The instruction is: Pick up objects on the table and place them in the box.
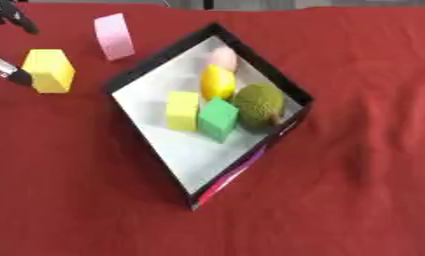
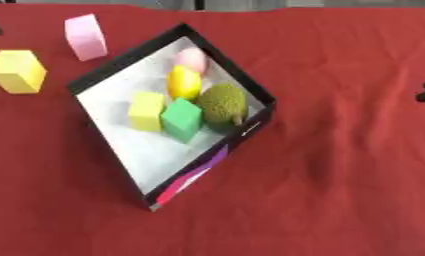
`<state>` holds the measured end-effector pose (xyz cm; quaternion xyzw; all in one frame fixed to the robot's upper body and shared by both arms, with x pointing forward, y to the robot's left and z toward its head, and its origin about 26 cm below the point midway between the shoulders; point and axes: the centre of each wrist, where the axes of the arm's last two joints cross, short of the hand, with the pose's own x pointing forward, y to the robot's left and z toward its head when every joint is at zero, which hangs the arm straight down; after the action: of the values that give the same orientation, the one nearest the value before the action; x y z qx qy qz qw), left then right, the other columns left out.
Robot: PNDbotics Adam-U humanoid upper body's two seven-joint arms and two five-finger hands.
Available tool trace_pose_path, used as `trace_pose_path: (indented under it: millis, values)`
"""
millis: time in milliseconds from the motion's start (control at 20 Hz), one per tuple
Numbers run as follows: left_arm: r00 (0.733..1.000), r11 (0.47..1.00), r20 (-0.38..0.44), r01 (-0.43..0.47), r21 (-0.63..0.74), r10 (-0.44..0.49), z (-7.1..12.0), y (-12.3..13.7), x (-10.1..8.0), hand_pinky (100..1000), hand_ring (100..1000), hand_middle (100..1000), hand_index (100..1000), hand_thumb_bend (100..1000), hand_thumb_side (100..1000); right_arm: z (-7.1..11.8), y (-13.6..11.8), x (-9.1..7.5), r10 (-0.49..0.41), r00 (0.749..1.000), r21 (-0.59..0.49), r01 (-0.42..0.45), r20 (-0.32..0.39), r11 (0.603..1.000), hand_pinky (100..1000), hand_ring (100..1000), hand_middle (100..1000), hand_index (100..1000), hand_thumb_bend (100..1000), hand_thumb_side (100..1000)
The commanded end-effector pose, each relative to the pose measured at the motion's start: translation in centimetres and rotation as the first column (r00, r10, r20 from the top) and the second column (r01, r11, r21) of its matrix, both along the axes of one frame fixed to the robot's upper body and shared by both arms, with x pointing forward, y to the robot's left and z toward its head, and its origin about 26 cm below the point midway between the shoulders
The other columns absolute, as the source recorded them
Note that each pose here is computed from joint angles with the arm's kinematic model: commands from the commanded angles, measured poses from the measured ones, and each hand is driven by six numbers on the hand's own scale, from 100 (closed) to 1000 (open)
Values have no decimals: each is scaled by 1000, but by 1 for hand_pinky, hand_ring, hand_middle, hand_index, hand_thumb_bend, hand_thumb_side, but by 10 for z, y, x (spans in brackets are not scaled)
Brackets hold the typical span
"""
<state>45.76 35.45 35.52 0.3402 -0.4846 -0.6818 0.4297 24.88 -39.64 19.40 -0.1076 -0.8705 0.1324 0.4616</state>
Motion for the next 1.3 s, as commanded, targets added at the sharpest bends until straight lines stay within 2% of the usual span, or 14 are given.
trace_pose_path:
  millis: [50, 1300]
  values:
    - [998, 993, -32, 60, 98, -57, 16, 4, -4, 941, 951, 834, 876, 779, 534, 9, 2, -1, 3, 1000, -24, -2, 19, 1000, 936, 667, 640, 875, 100, 523]
    - [1000, 994, -15, 22, 111, -20, 21, 2, -1, 941, 954, 837, 875, 815, 494, 5, 5, 0, -9, 1000, -32, 9, 8, 999, 936, 657, 630, 872, 100, 520]
